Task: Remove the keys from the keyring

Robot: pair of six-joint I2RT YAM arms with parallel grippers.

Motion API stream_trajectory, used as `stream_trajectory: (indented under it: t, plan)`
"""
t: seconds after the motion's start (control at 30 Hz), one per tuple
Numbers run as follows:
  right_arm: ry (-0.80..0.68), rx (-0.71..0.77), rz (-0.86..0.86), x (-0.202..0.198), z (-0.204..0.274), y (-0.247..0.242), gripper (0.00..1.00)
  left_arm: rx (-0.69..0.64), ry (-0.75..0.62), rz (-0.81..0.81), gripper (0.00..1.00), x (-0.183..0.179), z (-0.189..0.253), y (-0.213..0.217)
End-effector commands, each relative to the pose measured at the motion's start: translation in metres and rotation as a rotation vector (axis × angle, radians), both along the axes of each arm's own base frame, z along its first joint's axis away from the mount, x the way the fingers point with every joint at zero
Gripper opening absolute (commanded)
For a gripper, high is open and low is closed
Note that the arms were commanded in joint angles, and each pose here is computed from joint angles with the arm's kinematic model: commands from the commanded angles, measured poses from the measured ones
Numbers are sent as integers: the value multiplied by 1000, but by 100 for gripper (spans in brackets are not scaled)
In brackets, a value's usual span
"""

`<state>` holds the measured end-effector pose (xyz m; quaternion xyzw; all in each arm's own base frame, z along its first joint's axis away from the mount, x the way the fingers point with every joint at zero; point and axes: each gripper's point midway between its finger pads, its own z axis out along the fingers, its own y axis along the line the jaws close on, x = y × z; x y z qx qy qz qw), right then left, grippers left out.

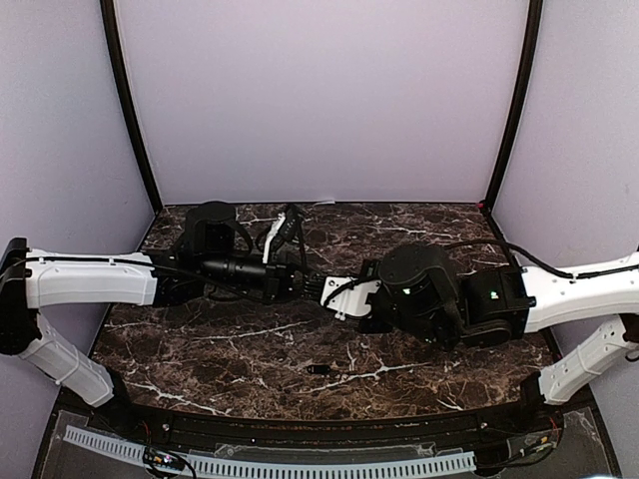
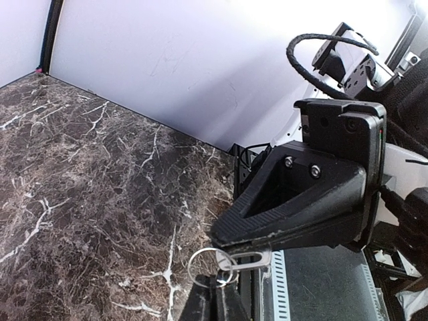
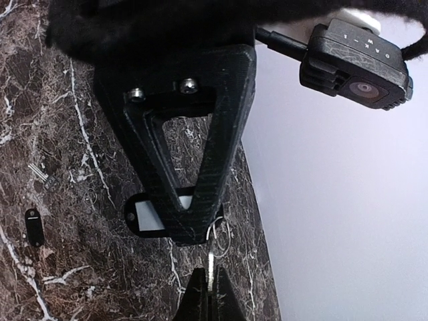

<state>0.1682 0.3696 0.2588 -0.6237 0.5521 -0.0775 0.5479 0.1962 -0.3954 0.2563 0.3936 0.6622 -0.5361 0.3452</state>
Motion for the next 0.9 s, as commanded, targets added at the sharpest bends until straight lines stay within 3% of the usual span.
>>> stream_trajectory:
  t: [0.0, 0.43, 0.7, 0.87]
  plan:
    - [167, -7, 63, -26, -22, 24, 0, -128, -154, 141, 0, 27, 52, 14]
    - [324, 99, -47, -22, -14, 45, 2, -118, -247, 232, 0, 35, 44, 25]
    - [405, 186, 95, -47, 6, 43, 42, -235, -336, 284, 0, 31, 62, 40]
    - [441, 333, 154, -51, 39, 31, 54, -297, -393, 268, 0, 24, 72, 43]
